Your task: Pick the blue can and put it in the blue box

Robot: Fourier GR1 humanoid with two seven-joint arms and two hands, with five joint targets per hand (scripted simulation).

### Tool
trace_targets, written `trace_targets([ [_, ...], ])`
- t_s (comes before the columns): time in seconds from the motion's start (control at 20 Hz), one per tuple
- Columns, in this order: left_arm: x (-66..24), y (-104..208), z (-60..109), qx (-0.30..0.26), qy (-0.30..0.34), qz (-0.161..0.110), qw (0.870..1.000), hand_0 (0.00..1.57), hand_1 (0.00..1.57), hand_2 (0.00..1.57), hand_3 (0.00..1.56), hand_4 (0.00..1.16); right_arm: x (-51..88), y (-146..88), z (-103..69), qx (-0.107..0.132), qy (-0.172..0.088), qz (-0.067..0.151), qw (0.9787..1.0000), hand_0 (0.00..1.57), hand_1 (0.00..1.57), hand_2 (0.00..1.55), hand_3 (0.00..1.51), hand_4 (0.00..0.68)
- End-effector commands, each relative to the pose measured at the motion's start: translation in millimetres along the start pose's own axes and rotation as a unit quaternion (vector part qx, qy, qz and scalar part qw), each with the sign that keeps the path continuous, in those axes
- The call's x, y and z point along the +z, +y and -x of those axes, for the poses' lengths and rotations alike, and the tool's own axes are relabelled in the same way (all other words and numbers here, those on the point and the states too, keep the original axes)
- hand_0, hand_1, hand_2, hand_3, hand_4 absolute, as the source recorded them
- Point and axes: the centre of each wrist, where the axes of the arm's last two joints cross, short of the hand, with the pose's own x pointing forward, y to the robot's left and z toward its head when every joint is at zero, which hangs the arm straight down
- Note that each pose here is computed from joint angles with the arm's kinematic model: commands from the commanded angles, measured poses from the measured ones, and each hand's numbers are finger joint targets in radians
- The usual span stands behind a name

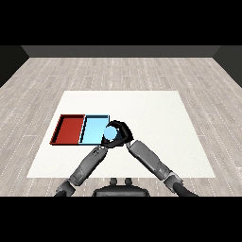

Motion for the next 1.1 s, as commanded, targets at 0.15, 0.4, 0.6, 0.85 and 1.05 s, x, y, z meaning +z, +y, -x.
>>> trace_targets([
  [0.15,-5.8,-12,-3.2,0.066,0.028,-0.001,0.997,1.18,1.18,1.19,1.03,0.63,4.4,7,1.9,-0.011,0.004,0.008,0.9999,1.44,1.44,1.45,1.39,0.580],
  [0.4,-18.7,11,15.0,0.053,0.061,-0.013,0.997,1.57,1.57,1.54,1.47,0.66,13.8,-2,5.3,-0.081,0.013,0.022,0.9964,1.25,1.25,1.30,1.22,0.275],
  [0.6,-4.9,-8,6.0,0.063,0.045,-0.009,0.997,1.57,1.57,1.52,1.45,1.10,4.8,-4,-0.9,-0.055,0.026,0.023,0.9979,0.00,0.00,0.00,0.00,0.000],
  [0.85,7.9,-26,2.8,0.052,0.040,-0.009,0.998,1.57,1.57,1.52,1.45,1.12,-11.3,-1,9.1,-0.055,0.024,0.027,0.9978,0.00,0.00,0.00,0.00,0.000],
  [1.05,-6.5,-13,12.5,0.040,0.044,-0.004,0.998,1.57,1.57,1.56,1.49,1.14,14.4,4,-12.4,-0.062,0.026,0.023,0.9975,0.00,0.00,0.00,0.00,0.000],
])
